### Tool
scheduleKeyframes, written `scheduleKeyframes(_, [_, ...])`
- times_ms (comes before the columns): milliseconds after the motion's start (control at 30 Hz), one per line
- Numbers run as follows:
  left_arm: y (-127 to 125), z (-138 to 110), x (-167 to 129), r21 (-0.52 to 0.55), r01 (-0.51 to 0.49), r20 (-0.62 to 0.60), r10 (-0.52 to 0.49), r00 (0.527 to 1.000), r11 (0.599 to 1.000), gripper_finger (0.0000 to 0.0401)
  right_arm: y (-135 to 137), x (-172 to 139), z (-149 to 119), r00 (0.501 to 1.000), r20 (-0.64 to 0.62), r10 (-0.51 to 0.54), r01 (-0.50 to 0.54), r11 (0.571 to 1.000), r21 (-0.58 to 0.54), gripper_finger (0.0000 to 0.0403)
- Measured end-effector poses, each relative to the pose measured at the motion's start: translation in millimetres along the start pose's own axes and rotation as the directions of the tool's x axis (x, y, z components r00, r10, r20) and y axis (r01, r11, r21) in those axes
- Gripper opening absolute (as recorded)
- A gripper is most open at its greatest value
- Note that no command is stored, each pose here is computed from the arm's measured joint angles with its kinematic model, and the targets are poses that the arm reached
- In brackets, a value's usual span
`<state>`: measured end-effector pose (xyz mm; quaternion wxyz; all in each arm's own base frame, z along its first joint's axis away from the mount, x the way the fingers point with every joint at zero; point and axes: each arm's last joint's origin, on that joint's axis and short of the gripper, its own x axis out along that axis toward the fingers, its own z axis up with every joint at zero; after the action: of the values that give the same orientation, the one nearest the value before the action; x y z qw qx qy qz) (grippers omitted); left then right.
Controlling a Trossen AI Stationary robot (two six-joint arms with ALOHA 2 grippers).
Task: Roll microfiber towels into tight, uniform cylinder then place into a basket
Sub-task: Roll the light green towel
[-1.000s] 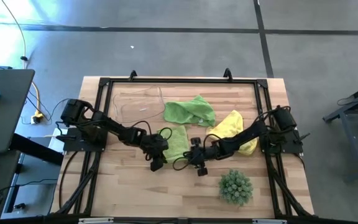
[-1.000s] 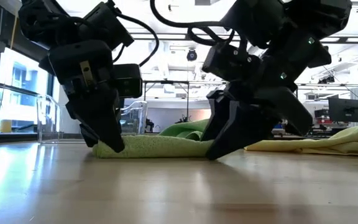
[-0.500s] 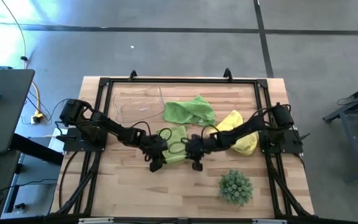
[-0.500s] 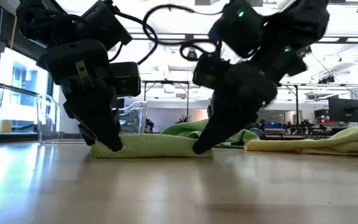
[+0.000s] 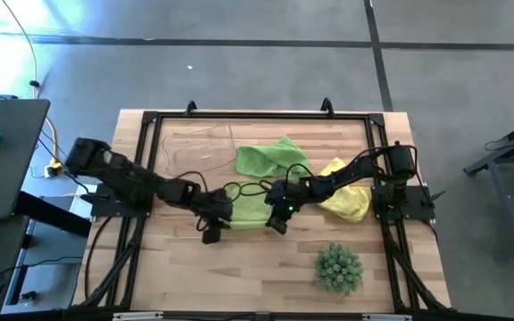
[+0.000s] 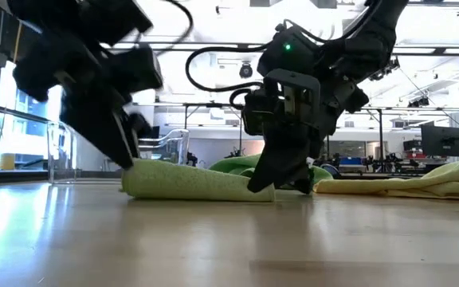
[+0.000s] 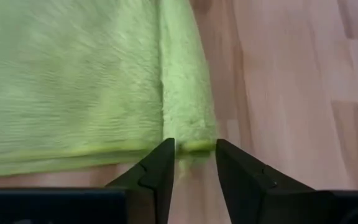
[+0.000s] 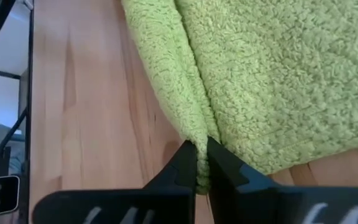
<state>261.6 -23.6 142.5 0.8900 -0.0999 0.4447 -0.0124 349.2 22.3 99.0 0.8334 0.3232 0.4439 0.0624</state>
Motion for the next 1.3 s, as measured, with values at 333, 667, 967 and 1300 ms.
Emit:
scheduleKeyframes(333, [-33.6,0.6,-0.1,0.177,-0.135,0.139,0.112,0.984,0.975,0.0110,0.3,-0.2,1.1,1.000,0.021,-0.011,0.011,1.000,-0.003,0.0005])
scheduleKeyframes(667, [-38.6,-10.4,29.3,0.202,-0.200,0.128,0.177,0.976,0.959,0.0136,0.2,-0.2,1.4,0.999,0.027,-0.016,0.016,1.000,-0.007,0.0005])
scheduleKeyframes(967, [-28.7,-15.8,45.2,0.144,-0.213,0.078,0.204,0.976,0.966,0.0143,0.3,-0.1,1.9,0.999,0.034,-0.016,0.017,0.999,-0.037,0.0010])
scheduleKeyframes(1300, [-11.7,-12.4,45.7,-0.044,-0.073,-0.004,0.073,0.997,0.996,0.0132,10.7,-17.5,4.9,1.000,0.018,0.018,-0.014,0.983,-0.185,0.0111])
